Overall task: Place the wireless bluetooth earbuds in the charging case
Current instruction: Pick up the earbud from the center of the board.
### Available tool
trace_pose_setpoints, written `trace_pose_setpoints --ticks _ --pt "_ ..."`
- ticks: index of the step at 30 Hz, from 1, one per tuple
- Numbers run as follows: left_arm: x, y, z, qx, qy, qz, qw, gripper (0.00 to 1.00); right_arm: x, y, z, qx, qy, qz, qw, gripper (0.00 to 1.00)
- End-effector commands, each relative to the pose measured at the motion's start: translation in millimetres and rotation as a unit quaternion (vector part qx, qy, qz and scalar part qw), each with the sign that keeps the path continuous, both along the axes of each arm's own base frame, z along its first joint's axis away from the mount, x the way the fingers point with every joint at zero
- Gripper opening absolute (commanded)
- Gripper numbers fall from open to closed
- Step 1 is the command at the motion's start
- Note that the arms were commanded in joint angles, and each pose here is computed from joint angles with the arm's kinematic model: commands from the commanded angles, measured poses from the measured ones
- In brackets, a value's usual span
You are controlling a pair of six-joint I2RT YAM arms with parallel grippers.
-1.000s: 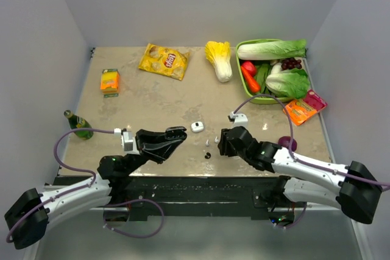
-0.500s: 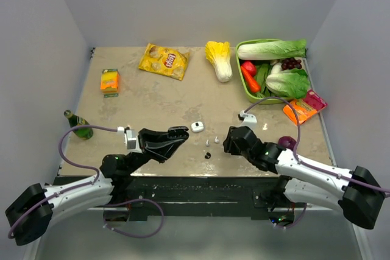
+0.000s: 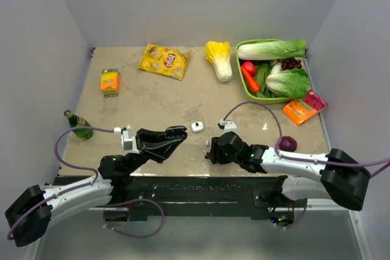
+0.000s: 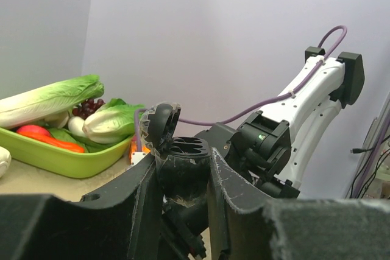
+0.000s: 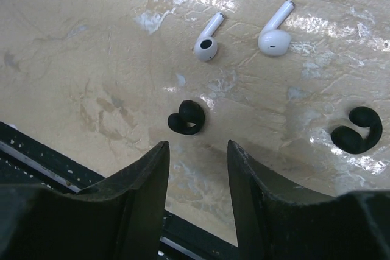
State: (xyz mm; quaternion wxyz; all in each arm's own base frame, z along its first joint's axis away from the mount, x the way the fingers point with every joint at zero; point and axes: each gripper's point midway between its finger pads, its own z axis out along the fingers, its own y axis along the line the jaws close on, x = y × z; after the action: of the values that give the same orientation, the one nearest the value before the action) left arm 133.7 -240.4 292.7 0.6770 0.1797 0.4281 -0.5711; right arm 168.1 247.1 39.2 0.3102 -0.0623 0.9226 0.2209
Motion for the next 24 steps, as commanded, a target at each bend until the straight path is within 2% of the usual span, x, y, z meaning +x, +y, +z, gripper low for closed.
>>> trace_pose_setpoints --ticks 1,10,20,24 --pt "-9.2 19.8 -111.1 0.075 0.075 0.010 0.994 0.00 3.4 10.0 3.9 0.019 -0.014 0.008 1.000 0.46" --pt "-8.3 19.1 -115.7 0.083 0.078 0.012 0.993 0.00 9.0 6.6 -13.5 -0.021 -0.010 0.003 1.000 0.44" --pt "-8.8 19.1 -118.0 0.086 0.080 0.011 0.993 0.00 17.5 9.6 -12.2 -0.028 -0.021 -0.004 0.999 0.43" --pt "-9.0 18.8 -120.1 0.088 0.083 0.010 0.993 0.00 23.2 8.0 -13.0 -0.042 -0.032 -0.007 0.999 0.39"
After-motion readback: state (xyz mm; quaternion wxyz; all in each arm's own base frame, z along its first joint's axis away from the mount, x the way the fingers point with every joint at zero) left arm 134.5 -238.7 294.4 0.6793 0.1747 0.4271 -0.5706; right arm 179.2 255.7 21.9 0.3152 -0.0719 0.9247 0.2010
